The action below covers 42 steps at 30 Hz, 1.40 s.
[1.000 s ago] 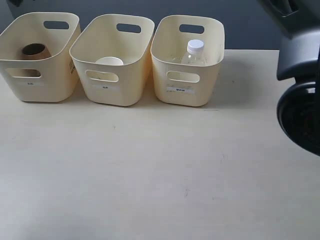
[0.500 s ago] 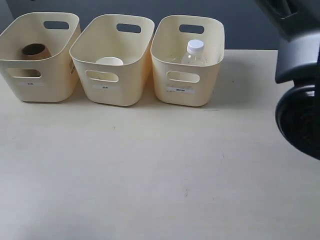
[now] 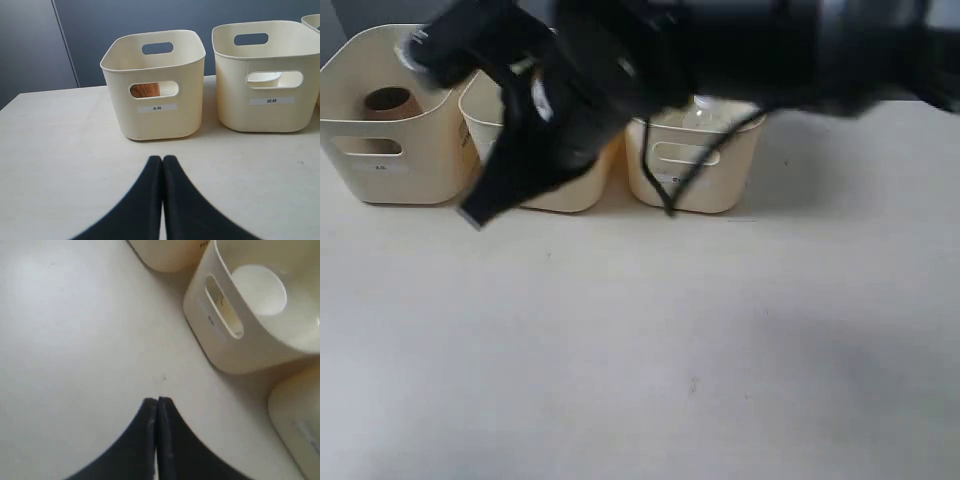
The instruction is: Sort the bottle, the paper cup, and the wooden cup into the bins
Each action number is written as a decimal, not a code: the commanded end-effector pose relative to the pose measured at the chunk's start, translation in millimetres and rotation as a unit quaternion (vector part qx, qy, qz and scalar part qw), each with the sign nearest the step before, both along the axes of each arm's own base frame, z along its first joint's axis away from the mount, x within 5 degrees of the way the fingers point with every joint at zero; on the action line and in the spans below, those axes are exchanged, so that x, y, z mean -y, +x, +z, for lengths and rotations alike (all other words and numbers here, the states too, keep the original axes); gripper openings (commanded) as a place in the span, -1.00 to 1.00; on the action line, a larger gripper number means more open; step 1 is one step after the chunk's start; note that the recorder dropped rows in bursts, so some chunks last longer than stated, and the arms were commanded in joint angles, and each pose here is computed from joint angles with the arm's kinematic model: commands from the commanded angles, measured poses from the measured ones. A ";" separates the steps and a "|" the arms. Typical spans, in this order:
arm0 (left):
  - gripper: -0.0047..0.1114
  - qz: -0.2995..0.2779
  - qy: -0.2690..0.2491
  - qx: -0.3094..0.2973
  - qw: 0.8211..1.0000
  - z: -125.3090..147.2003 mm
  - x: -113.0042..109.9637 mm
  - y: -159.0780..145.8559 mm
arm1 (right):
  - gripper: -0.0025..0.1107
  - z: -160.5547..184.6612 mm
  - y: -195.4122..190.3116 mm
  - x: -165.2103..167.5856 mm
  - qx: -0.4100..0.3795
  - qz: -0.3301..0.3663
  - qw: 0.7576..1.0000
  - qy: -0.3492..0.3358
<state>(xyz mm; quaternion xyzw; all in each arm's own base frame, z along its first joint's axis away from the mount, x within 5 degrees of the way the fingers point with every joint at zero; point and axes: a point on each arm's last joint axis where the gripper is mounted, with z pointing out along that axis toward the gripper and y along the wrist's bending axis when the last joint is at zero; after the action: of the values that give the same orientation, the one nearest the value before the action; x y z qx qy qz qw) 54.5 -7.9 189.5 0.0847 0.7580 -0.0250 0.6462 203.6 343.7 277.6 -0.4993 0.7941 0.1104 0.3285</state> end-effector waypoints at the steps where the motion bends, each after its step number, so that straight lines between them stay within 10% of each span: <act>1: -0.92 -0.001 -0.001 0.006 1.000 2.0 0.2 0.3 | -0.97 -35.2 7.8 72.6 0.002 -0.070 0.994 0.083; 7: -0.92 -0.001 -0.001 0.006 1.000 2.0 0.2 0.3 | -0.97 -49.7 -0.6 205.8 0.050 -0.209 0.964 0.159; 15: -0.92 -0.001 -0.001 0.006 1.000 2.0 0.2 0.3 | -0.97 -9.4 -91.9 329.2 0.241 -0.401 0.847 0.251; 26: -0.92 -0.001 -0.001 0.006 1.000 2.0 0.2 0.3 | -0.97 -5.8 -167.0 346.6 0.342 -0.413 0.796 0.282; 42: -0.92 -0.001 -0.001 0.006 1.000 2.0 0.2 0.3 | -0.97 -61.9 -147.7 343.5 0.370 -0.416 0.775 0.300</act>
<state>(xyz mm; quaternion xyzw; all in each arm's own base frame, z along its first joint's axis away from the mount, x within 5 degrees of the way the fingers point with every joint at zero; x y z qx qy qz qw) 54.5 -7.9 189.5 0.0847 0.7580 -0.0250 0.6462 56.0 0.8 216.2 -0.0006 0.6734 0.0097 0.7392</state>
